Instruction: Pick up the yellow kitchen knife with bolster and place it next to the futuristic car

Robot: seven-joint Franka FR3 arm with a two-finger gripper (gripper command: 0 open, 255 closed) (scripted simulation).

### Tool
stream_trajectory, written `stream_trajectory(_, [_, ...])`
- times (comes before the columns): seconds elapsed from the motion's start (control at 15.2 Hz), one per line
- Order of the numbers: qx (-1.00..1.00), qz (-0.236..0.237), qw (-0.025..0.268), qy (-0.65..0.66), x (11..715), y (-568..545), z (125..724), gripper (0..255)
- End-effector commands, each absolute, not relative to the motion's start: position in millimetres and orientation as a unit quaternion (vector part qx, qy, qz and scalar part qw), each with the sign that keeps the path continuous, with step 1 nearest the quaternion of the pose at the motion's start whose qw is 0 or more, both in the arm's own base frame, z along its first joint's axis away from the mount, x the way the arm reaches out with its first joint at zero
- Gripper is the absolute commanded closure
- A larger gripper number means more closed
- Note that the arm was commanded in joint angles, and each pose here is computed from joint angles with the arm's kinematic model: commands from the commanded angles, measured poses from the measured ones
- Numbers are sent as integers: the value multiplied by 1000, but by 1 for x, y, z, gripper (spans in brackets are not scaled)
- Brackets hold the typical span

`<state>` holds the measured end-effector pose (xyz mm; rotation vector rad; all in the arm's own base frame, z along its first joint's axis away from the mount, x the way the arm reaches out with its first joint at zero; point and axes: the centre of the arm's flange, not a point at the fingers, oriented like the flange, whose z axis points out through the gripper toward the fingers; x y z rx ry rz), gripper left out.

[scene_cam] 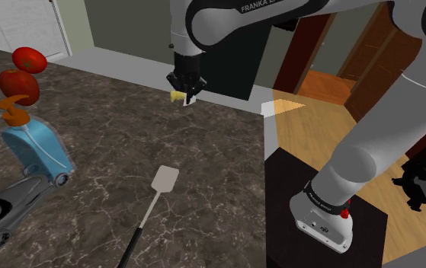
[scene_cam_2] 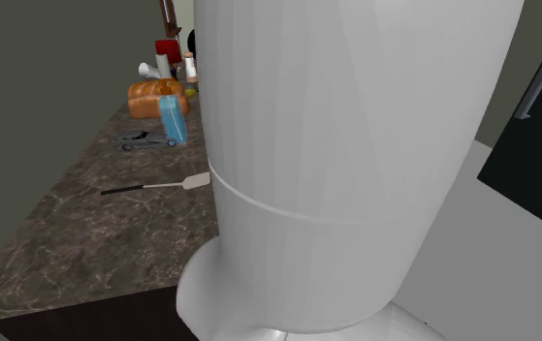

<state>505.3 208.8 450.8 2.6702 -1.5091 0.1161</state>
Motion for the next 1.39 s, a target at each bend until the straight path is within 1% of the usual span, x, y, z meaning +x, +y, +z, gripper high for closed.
stream_trajectory(0.0, [869,38,36,-492,498,236,451,255])
stream_trajectory(1.32, [869,38,36,-492,418,488,451,255])
